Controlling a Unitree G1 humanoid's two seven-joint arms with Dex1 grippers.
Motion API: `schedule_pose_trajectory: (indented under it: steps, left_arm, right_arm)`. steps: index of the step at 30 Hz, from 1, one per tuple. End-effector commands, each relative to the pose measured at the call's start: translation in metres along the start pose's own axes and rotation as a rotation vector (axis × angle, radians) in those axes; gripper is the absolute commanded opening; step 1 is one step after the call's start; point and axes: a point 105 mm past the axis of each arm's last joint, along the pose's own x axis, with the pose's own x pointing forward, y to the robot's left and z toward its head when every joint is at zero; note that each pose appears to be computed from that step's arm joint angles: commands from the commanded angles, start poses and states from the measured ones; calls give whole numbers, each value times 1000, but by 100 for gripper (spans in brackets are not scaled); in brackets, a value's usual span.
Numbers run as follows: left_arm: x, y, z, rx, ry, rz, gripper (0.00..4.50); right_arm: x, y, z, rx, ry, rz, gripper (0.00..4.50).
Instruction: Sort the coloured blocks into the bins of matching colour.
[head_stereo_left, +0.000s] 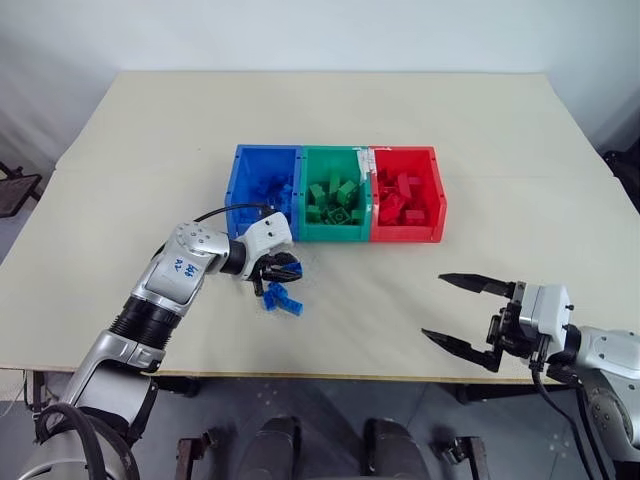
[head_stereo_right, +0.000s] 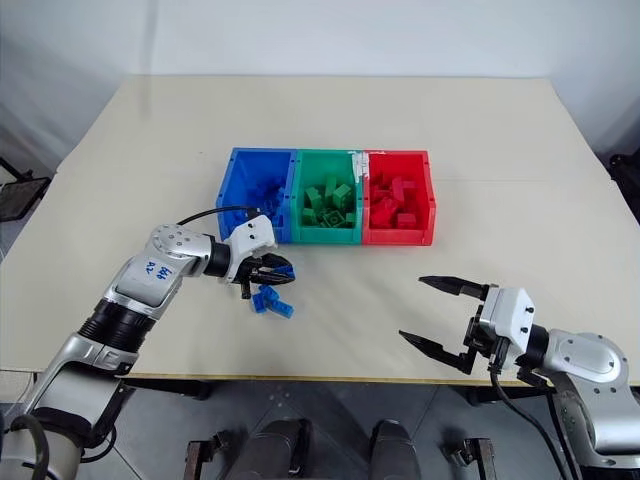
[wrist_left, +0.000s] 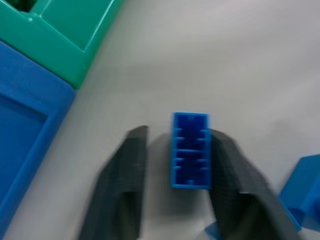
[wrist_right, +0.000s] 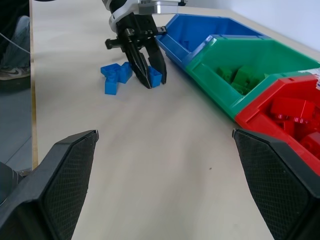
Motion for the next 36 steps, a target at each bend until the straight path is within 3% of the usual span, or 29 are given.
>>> schedule_pose_trajectory:
  steps: [1, 7, 10, 15, 18, 22, 28, 34, 36]
  left_arm:
    - [-7, -1, 13, 39, -90, -2, 52]
    - [-36, 3, 36, 17, -319, 13, 52]
    - [-57, 10, 40, -73, -390, 44, 52]
    - [-87, 48, 57, -125, -512, 254, 52]
    - [-85, 77, 55, -142, -483, 430, 52]
    - [-69, 86, 59, -135, -480, 460, 52]
    - [-74, 94, 62, -85, -479, 521, 247]
    - [-101, 81, 39, 1, -487, 514, 431]
    - [-118, 69, 24, 15, -503, 495, 431]
  right_arm:
    - [-1, -6, 9, -37, -19, 7, 450]
    - [1, -12, 17, -16, -84, -54, 450]
    - [3, -18, 24, -4, -123, -101, 450]
    - [7, -27, 33, 12, -192, -182, 450]
    - [13, -34, 36, -18, -224, -222, 450]
    - [19, -41, 37, -32, -238, -234, 450]
    - [22, -44, 36, -41, -237, -226, 450]
    - [25, -45, 33, -47, -233, -199, 450]
    - [26, -45, 31, -49, -225, -169, 450]
